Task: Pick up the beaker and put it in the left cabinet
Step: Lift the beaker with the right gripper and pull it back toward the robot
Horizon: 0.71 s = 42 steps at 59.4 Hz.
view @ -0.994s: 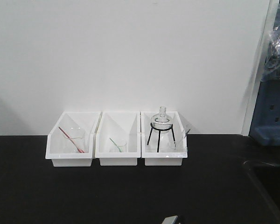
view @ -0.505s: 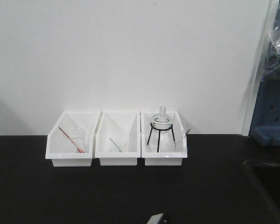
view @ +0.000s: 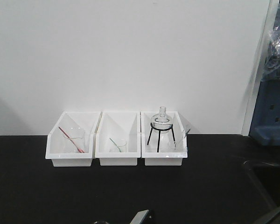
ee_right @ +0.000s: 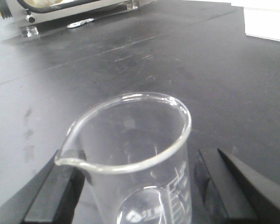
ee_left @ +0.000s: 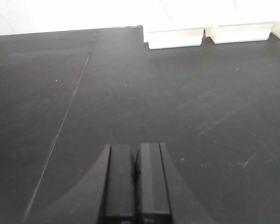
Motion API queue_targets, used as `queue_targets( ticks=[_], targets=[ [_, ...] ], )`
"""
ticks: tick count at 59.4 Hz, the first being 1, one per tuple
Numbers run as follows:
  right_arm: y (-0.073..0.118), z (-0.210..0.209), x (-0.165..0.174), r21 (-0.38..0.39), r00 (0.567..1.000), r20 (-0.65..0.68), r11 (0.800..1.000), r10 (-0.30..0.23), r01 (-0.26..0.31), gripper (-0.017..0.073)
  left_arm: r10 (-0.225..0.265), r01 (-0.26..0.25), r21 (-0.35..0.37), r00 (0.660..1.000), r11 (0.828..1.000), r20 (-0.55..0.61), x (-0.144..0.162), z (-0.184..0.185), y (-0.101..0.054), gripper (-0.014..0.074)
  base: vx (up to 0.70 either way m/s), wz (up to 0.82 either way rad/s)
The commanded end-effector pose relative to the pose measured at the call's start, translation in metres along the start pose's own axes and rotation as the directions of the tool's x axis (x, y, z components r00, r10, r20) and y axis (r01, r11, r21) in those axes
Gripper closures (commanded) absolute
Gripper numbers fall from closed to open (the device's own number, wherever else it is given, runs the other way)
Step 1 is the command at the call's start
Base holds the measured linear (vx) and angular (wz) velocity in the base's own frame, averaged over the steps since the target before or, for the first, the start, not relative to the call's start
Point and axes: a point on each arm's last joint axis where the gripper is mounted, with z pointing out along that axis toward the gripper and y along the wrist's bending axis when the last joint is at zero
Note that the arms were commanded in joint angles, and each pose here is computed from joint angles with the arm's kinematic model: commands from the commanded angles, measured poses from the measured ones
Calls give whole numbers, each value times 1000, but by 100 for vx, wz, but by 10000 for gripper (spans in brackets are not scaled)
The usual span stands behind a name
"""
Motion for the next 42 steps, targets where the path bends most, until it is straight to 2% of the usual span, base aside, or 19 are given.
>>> queue_targets(
  ticks=[1, 9, 32, 38, 42],
  targets=[
    [1, 4, -33, -38, 986, 165, 999, -23, 30, 24, -2, 0, 18, 995, 1000, 99, -12, -3, -1, 590, 0, 0],
    [-1, 8, -29, -48, 986, 164, 999, -12, 20, 24, -2, 0, 18, 995, 1000, 99, -12, -3, -1, 590, 0, 0],
    [-10, 24, -37, -63, 979, 201, 997, -27, 40, 25, -2, 0, 18, 995, 1000, 99, -12, -3, -1, 590, 0, 0],
    [-12, 25, -36, -60, 979, 201, 997, -26, 39, 47, -2, 0, 18, 995, 1000, 99, -12, -3, -1, 590, 0, 0],
    [-12, 26, -35, -61, 980, 200, 997, -27, 39, 97, -2, 0, 18, 995, 1000, 99, -12, -3, -1, 590, 0, 0]
  ],
)
